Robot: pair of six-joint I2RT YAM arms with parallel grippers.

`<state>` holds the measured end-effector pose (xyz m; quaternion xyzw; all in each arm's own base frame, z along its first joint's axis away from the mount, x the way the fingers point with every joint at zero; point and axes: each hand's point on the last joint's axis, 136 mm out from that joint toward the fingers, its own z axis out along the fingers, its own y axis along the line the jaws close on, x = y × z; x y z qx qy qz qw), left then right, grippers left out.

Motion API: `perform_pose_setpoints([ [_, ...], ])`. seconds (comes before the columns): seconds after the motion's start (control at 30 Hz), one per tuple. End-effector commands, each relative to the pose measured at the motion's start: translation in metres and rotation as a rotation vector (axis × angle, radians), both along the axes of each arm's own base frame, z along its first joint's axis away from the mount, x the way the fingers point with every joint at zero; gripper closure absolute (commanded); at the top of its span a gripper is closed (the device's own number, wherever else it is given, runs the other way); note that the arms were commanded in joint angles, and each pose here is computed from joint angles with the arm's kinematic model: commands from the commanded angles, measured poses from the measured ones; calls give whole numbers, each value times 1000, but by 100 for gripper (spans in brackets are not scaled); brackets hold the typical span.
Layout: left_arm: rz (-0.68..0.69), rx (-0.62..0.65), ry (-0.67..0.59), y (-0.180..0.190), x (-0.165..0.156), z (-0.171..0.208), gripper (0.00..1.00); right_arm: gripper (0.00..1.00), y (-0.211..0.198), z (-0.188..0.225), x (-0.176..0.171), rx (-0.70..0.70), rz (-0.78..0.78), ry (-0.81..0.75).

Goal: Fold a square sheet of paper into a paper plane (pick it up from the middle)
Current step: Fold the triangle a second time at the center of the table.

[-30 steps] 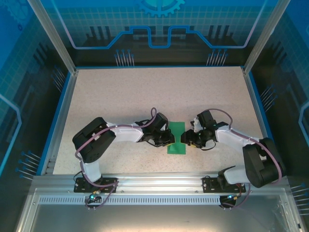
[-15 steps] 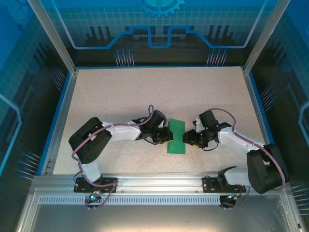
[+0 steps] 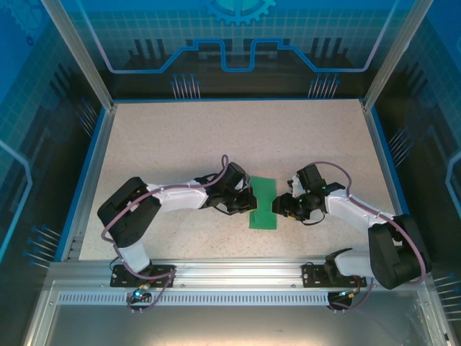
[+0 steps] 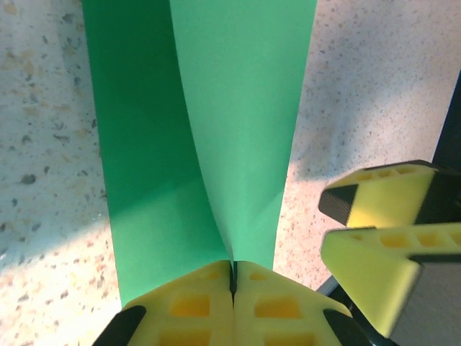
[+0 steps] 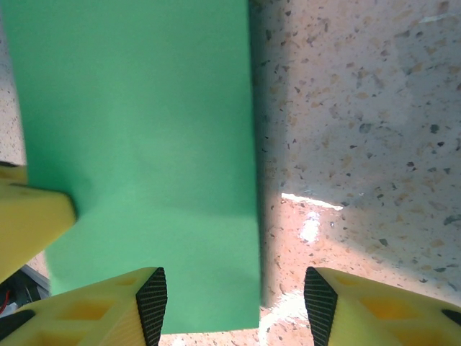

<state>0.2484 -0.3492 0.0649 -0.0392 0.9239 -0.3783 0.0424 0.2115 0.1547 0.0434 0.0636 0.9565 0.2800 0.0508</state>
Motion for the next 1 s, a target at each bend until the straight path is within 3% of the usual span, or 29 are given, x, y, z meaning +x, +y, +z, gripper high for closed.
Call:
perform_pose_setpoints([
  [0.0,-15,-4,-67,10,1,31,100,43,2,7,-1,38,-11,0],
  [0.37,37,31,-201,60,2,96,100,40,4,57,5,84,-25,-116],
  [0.6,36,82,-275,91,-10,135,95,38,3,82,6,108,-46,-177],
  [0.77,25,94,-233,89,-13,119,95,38,8,88,7,152,-37,-214],
  [0.97,8,80,-147,73,-9,78,96,28,25,96,3,141,86,-331],
])
